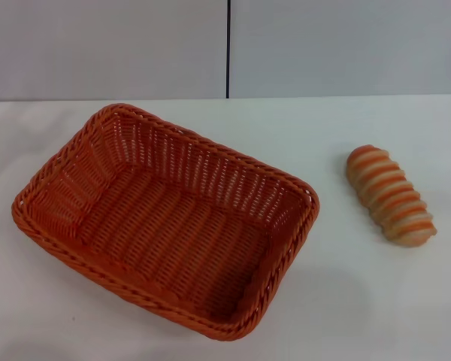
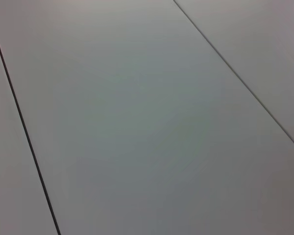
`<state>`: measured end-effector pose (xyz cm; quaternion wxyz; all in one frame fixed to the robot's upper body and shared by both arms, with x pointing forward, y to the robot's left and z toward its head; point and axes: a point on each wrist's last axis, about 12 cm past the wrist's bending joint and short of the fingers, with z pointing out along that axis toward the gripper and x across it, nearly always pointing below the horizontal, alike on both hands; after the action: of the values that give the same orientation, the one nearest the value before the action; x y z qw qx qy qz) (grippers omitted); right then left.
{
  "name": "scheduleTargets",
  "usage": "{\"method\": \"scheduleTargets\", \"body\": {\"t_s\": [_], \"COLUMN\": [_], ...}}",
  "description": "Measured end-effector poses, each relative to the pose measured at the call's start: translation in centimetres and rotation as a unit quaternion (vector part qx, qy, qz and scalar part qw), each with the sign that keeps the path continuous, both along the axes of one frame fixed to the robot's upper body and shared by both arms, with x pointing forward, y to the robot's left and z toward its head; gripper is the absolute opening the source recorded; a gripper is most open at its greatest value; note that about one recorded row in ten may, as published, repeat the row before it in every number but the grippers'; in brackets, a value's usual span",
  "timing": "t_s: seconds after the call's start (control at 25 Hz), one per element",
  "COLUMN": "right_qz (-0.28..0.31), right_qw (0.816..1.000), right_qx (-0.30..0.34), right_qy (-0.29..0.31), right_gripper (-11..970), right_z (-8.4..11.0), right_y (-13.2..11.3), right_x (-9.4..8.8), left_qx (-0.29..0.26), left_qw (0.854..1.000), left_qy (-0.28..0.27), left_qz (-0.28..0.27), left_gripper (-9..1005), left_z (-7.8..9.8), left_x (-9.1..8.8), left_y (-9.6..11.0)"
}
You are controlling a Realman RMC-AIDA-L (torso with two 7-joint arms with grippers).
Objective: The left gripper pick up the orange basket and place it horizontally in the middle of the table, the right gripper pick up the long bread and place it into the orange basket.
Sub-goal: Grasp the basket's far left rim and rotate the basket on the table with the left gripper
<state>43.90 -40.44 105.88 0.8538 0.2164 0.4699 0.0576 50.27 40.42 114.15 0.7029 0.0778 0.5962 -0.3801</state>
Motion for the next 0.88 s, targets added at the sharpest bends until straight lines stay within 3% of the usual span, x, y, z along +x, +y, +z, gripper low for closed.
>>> {"method": "scheduleTargets", "body": {"t_s": [0.04, 0.12, 0.16, 0.32, 0.4, 0.52, 0.64, 0.72, 0.8, 0.88], "right_qz": [0.0, -0.001, -0.001, -0.003, -0.004, -0.008, -0.012, -0.013, -0.013, -0.011], "right_qw": [1.0, 1.0, 1.0, 1.0, 1.0, 1.0, 1.0, 1.0, 1.0, 1.0], "right_qx": [0.001, 0.001, 0.002, 0.005, 0.006, 0.008, 0.01, 0.01, 0.009, 0.01], "right_qy": [0.001, 0.003, 0.003, 0.005, 0.007, 0.012, 0.017, 0.018, 0.018, 0.02], "right_gripper": [683, 683, 683, 682, 683, 683, 684, 683, 682, 682], "right_z": [0.0, -0.1, -0.1, -0.3, -0.4, -0.6, -0.9, -0.9, -0.9, -1.0], "right_y": [0.0, 0.0, 0.0, -0.1, -0.1, -0.2, -0.3, -0.4, -0.3, -0.3], "right_x": [0.0, -0.1, -0.2, -0.5, -0.7, -1.2, -1.7, -1.8, -2.0, -2.1], "left_qx": [0.031, 0.042, 0.081, 0.095, 0.184, 0.209, 0.265, 0.265, 0.311, 0.327], "left_qw": [0.999, 0.998, 0.992, 0.989, 0.97, 0.962, 0.942, 0.942, 0.921, 0.913], "left_qy": [0.028, 0.037, 0.066, 0.073, 0.1, 0.115, 0.154, 0.154, 0.195, 0.207], "left_qz": [-0.031, -0.041, -0.074, -0.085, -0.125, -0.13, -0.136, -0.136, -0.128, -0.126], "left_gripper": [767, 764, 762, 757, 754, 750, 746, 743, 740, 737], "left_z": [1.0, 1.3, 2.4, 2.8, 3.9, 4.0, 3.3, 3.3, 2.0, 1.5], "left_x": [1.0, 1.4, 2.7, 3.1, 4.7, 5.2, 6.5, 6.5, 7.7, 8.0], "left_y": [-0.3, -0.4, -0.9, -1.2, -3.1, -3.7, -5.3, -5.3, -6.4, -6.9]}}
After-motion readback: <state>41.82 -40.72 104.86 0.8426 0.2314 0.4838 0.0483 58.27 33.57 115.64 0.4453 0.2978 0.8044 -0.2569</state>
